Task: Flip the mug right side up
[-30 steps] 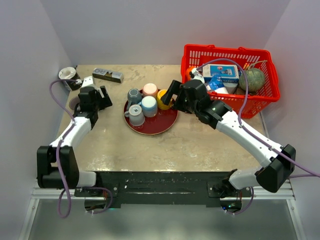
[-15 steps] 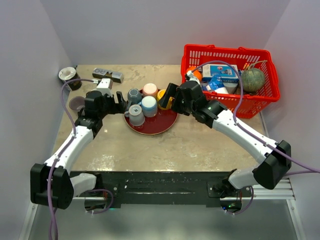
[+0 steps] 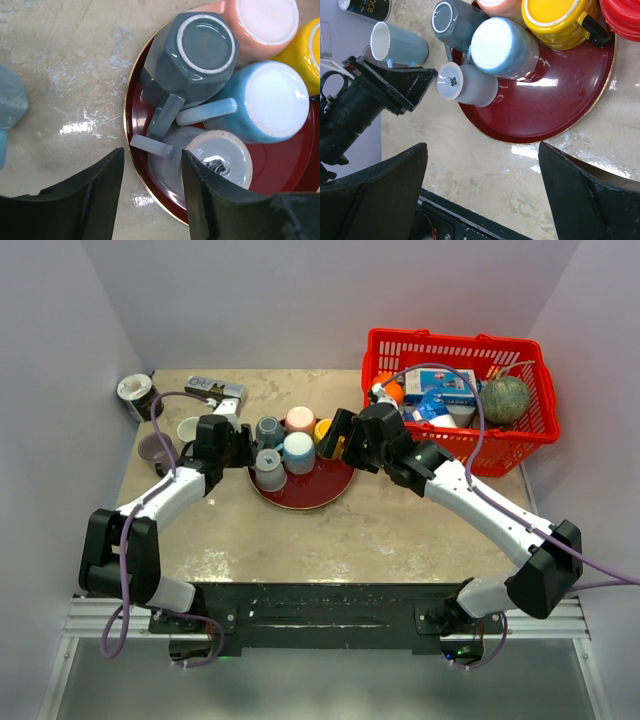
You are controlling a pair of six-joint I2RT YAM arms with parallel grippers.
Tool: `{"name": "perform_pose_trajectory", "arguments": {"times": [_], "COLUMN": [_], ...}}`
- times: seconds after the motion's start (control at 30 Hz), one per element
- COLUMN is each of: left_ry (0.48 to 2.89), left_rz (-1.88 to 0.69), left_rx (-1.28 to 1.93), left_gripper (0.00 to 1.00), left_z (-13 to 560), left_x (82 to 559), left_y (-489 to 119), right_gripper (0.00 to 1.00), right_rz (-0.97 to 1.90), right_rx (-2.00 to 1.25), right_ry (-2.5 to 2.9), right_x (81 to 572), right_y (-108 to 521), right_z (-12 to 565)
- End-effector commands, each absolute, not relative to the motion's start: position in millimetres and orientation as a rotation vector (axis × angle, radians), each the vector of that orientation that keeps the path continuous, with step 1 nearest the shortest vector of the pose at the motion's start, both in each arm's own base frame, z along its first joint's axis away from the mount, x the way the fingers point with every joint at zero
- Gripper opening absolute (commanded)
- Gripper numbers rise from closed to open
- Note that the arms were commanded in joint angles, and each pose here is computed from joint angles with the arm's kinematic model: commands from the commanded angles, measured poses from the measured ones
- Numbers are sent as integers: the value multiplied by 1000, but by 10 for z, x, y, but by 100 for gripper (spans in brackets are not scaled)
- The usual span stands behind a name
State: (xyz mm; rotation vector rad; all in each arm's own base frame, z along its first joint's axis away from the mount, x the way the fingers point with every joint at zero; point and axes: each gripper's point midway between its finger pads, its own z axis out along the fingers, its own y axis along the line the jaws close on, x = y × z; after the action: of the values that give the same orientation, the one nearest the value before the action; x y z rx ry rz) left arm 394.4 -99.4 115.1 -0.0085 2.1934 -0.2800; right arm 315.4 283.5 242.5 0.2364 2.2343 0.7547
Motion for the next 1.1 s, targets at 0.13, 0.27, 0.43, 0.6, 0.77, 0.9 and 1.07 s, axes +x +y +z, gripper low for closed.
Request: {"name": "perform_pose_trajectory", "arguments": {"times": [0.13, 0.27, 0.43, 0.6, 0.77, 0.9, 1.07], "left_ry": [2178, 2186, 2198, 2215, 2203, 2206, 2189], "left_rz": [-191, -221, -248, -329, -419, -499, -582], "left_rx": [-45, -40, -25, 21, 24, 42, 53], "left_gripper": [44, 41, 40, 33, 32, 31, 29], "left_z": [1073, 1063, 1019, 1017, 1087, 1108, 1185], "left_x": [4090, 4090, 4050, 3963, 3852, 3761, 3664], "left_y": [-878, -929, -978, -1138, -1267, -1414, -1571], "right_gripper": [95, 95, 95, 94, 94, 94, 94], "right_rz": [762, 757, 761, 762, 775, 791, 811], "right_rx": [244, 242, 241, 242, 233, 216, 154], "right_ry": [2214, 2214, 2215, 2221, 2229, 2244, 2307], "right_x": [3168, 3173, 3174, 3182, 3179, 3189, 3181], "right_y": [2808, 2804, 2821, 2836, 2869, 2925, 3070], "right_z": [2455, 2455, 2454, 2430, 2400, 2339, 2139]}}
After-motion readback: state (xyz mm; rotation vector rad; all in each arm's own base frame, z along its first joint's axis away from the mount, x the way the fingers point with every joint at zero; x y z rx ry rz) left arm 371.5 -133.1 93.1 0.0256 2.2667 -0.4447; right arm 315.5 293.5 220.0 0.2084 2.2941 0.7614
